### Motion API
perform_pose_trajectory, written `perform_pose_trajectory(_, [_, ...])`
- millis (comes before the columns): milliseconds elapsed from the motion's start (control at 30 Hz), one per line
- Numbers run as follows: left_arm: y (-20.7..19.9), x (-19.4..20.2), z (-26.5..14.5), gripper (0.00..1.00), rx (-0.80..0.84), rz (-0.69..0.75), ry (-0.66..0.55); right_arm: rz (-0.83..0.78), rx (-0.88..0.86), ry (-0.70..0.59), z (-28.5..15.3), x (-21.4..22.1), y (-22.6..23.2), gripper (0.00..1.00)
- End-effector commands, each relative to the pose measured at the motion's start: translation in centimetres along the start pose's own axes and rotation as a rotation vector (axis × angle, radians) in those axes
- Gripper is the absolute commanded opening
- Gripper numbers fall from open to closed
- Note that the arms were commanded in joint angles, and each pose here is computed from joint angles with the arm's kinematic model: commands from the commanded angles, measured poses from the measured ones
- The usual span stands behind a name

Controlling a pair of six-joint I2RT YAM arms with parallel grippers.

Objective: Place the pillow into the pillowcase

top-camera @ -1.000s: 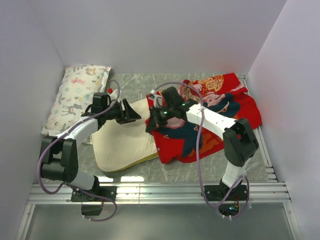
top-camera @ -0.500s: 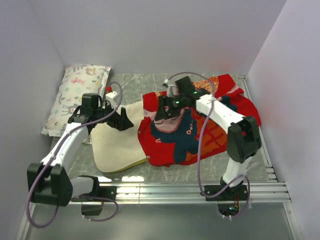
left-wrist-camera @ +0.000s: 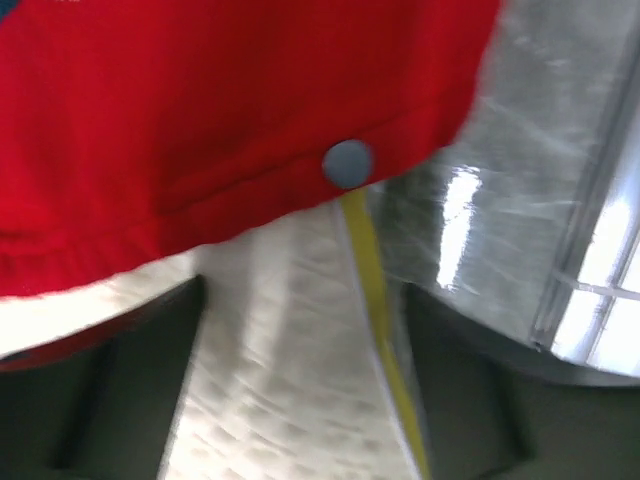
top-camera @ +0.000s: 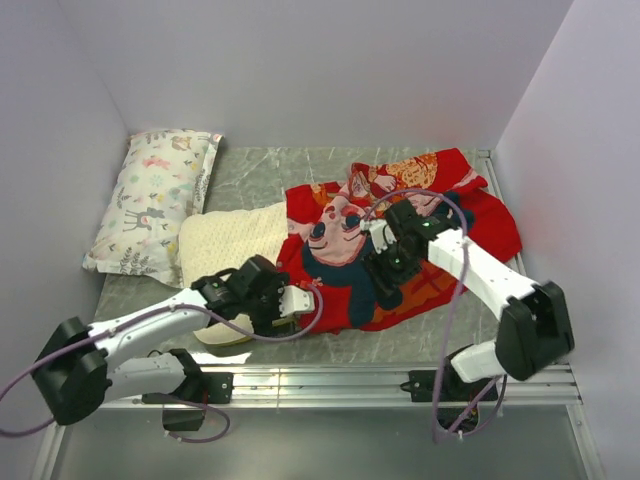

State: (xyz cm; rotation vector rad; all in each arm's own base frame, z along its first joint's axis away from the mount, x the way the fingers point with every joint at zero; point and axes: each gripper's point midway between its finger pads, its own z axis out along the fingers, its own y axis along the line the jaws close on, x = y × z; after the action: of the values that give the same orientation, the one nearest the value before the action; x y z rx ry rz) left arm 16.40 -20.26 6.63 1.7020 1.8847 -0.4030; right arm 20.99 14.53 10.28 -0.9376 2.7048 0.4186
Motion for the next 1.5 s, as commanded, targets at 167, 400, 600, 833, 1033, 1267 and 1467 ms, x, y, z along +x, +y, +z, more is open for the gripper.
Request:
perform_pose_trajectory(167, [3.5, -6.3, 3.3, 0.14, -0.087, -0.055, -0.132, 0.137, 0.176, -0.004, 4.0, -4.2, -6.1, 0.57])
perform_pose_trajectory(400, [0.1, -12.0, -0.4, 0.31, 0.150, 0.125, -0.296, -0.063, -0.070, -0.034, -2.4, -8.0, -3.6, 0.77])
perform_pose_trajectory(600, [5.8, -12.9, -8.3, 0.69, 0.001, -0.185, -0.482, -0.086, -0.098, -0.410, -11.0, -20.3, -2.2, 0.85])
perform_pose_trajectory(833, [20.3, -4.6, -9.4, 0.70, -0.295, -0.699, -0.383, -0.049, -0.083, -0.493, -7.2, -28.7, -1.6, 0.80])
perform_pose_trajectory(1033, [24.5, 0.8, -4.5, 0.69, -0.274, -0.761, -0.178, 0.015, -0.059, -0.284, 2.3, -22.7, -3.0, 0.69])
perform_pose_trajectory(1267, [22.5, 1.2, 0.9, 0.56, -0.009, -0.774, -0.139, 0.053, -0.148, 0.033, 6.7, -10.7, -1.1, 0.61])
perform_pose_trajectory(1467, [18.4, -3.5, 2.2, 0.49, 0.135, -0.644, -0.242, -0.034, -0.470, 0.075, 1.3, -4.9, 6.1, 0.60])
